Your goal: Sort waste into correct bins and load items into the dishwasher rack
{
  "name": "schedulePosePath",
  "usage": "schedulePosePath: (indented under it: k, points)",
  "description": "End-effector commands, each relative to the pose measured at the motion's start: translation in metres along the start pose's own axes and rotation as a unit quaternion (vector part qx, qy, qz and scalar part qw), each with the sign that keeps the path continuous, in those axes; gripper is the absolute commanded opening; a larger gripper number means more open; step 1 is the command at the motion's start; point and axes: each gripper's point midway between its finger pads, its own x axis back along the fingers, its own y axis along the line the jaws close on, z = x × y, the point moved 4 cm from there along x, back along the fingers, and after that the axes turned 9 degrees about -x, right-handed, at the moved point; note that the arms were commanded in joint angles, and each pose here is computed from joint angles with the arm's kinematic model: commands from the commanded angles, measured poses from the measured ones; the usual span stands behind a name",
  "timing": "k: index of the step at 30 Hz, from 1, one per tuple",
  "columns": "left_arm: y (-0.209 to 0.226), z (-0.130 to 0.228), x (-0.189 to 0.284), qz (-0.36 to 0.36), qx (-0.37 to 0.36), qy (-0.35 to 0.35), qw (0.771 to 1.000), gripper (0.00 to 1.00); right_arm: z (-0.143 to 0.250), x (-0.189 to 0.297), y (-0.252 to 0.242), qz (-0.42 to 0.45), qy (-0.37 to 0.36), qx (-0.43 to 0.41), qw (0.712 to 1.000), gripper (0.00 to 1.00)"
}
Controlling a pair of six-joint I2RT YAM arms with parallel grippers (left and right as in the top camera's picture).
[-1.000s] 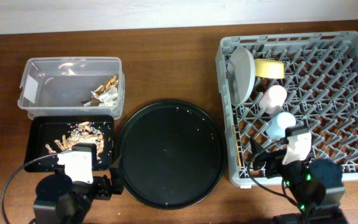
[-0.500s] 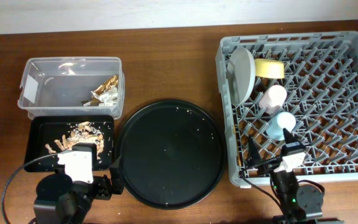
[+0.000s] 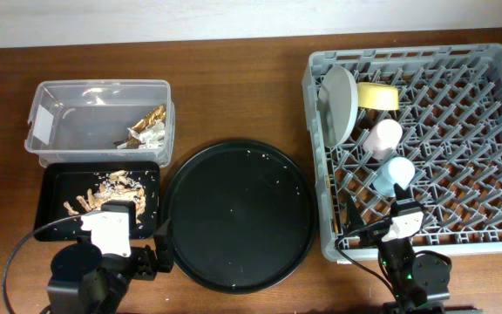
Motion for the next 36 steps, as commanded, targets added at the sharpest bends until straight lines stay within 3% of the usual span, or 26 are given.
schedulePosePath:
  k: [1, 16, 24, 32, 36]
  points:
    - [0.001, 0.001, -0.001, -0.003, -0.006, 0.0, 1.0, 0.99, 0.003, 0.0, -0.001, 0.004, 0.004, 0.001, 1.0, 0.99]
    - [0.005, 0.01, 0.002, -0.021, -0.005, 0.0, 1.0, 0.99, 0.003, 0.0, -0.001, 0.004, 0.004, 0.001, 1.0, 0.99]
    - [0.02, 0.047, -0.041, -0.066, 0.002, -0.115, 0.991, 0.99, 0.003, 0.0, -0.001, 0.004, 0.004, 0.001, 1.0, 0.99]
    - [0.025, 0.037, -0.072, -0.077, -0.011, -0.302, 0.95, 0.99, 0.003, 0.0, -0.001, 0.004, 0.004, 0.001, 1.0, 0.99]
    - [0.027, 0.043, -0.078, -0.083, -0.014, -0.289, 0.954, 0.99, 0.003, 0.0, -0.001, 0.004, 0.004, 0.001, 1.0, 0.99]
